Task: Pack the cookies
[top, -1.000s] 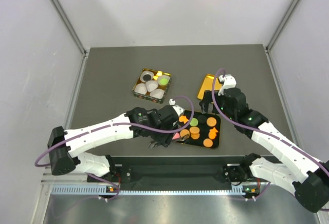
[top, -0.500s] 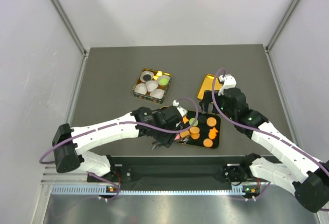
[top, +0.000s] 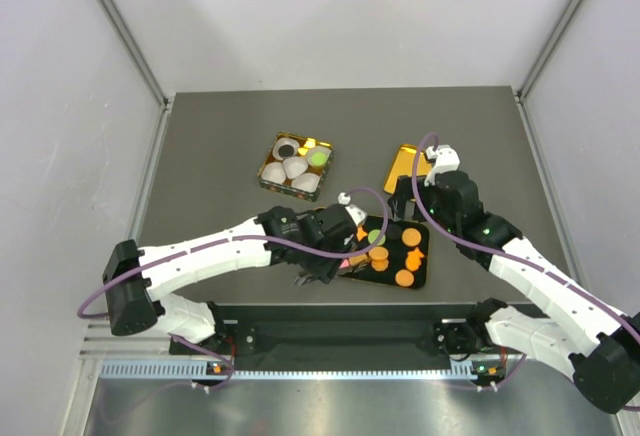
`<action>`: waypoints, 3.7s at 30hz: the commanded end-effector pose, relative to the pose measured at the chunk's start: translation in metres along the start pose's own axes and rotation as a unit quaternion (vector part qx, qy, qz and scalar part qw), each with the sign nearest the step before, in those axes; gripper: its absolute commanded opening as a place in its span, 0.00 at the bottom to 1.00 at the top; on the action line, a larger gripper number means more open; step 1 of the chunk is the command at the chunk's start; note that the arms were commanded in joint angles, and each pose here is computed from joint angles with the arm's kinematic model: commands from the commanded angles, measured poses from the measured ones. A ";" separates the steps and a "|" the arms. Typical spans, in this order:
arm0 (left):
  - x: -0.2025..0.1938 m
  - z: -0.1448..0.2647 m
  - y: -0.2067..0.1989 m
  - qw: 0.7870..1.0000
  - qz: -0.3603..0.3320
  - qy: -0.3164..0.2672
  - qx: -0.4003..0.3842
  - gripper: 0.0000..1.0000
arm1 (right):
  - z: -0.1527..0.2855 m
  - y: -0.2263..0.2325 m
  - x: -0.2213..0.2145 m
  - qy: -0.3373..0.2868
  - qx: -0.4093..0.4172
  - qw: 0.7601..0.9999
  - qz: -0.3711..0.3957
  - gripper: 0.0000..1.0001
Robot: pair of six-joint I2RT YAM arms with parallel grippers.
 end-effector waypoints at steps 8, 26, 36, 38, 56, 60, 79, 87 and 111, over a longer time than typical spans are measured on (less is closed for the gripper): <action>0.038 0.043 0.001 0.996 0.006 -0.091 0.020 0.35 | 0.002 0.000 0.012 -0.023 0.000 1.000 0.005 1.00; 0.142 0.059 0.133 0.947 0.178 -0.230 0.135 0.36 | 0.002 0.000 0.012 -0.025 0.002 1.000 0.002 1.00; 0.163 0.026 0.172 0.939 0.216 -0.217 0.157 0.36 | 0.004 0.001 0.013 -0.029 0.009 1.000 0.001 1.00; 0.164 0.023 0.176 0.939 0.218 -0.216 0.158 0.36 | 0.005 0.002 0.013 -0.029 0.010 1.000 0.002 1.00; 0.157 0.002 0.190 0.941 0.224 -0.191 0.169 0.38 | 0.004 0.002 0.012 -0.028 0.009 1.000 0.002 1.00; 0.151 -0.001 0.192 0.942 0.224 -0.182 0.173 0.39 | 0.003 0.002 0.011 -0.026 0.011 1.000 0.002 1.00; 0.152 -0.005 0.194 0.944 0.223 -0.182 0.162 0.52 | 0.003 0.002 0.011 -0.025 0.009 1.000 0.004 1.00; 0.154 0.007 0.189 0.946 0.218 -0.189 0.148 0.51 | 0.003 0.002 0.011 -0.025 0.009 1.000 0.004 1.00; 0.064 0.025 -0.015 0.990 0.067 -0.117 -0.040 0.50 | 0.009 -0.027 0.014 -0.028 -0.094 0.995 0.001 1.00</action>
Point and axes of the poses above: each gripper's point midway between its finger pads, its own z axis back along the fingers, its own y axis along the line the jaws close on, x = y × z, the point moved 4 cm from there along z, back along the fingers, and after that the axes turned 9 degrees about z, right-handed, at the moved point
